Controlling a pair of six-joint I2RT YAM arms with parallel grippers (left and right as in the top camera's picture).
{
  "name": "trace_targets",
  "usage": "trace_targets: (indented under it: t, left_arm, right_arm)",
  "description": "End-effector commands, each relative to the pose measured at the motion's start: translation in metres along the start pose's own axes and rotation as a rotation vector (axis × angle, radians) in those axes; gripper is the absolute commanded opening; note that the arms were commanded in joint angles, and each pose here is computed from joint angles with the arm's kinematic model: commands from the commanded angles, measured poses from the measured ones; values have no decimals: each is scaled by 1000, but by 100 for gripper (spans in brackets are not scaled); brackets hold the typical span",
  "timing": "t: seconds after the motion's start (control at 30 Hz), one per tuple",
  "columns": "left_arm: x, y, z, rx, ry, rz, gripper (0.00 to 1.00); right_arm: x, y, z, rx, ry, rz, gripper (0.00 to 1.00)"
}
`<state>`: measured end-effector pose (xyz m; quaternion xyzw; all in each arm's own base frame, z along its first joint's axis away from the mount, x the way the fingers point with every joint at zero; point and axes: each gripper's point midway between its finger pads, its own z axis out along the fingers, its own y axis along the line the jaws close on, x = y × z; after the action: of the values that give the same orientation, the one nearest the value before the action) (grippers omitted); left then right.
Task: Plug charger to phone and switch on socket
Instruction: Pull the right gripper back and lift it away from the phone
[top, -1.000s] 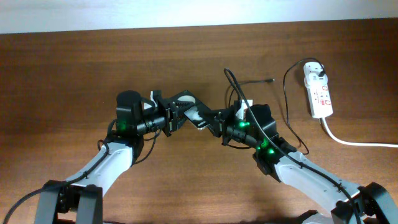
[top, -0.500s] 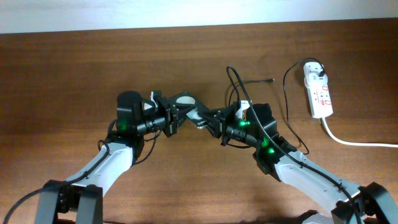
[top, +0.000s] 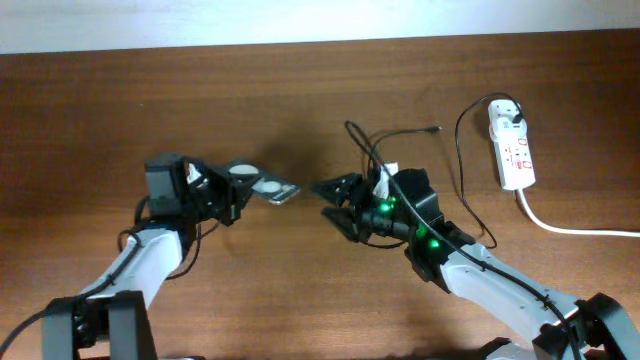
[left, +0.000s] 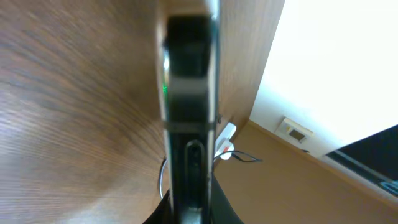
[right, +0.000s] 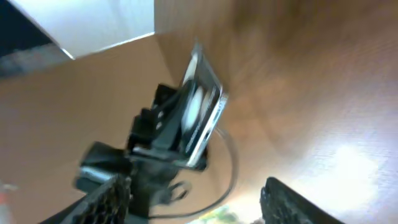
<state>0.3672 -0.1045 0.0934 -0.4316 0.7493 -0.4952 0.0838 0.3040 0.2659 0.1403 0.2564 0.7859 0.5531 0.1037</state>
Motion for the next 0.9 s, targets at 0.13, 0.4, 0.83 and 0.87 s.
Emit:
trace_targets:
  t: [0.13, 0.4, 0.83, 0.87]
  left_arm:
    - [50, -15, -12, 118, 308, 204, 0]
    - [51, -4, -11, 80, 309, 184, 0]
    - [49, 1, -11, 54, 299, 159, 0]
    - [50, 2, -11, 53, 299, 157, 0]
  right_arm:
    - [-62, -36, -17, 274, -332, -531, 52]
    - [-122, 2, -74, 666, -637, -570, 61]
    - [-253, -33, -99, 838, -658, -232, 60]
    - [-262, -41, -87, 860, -633, -219, 60]
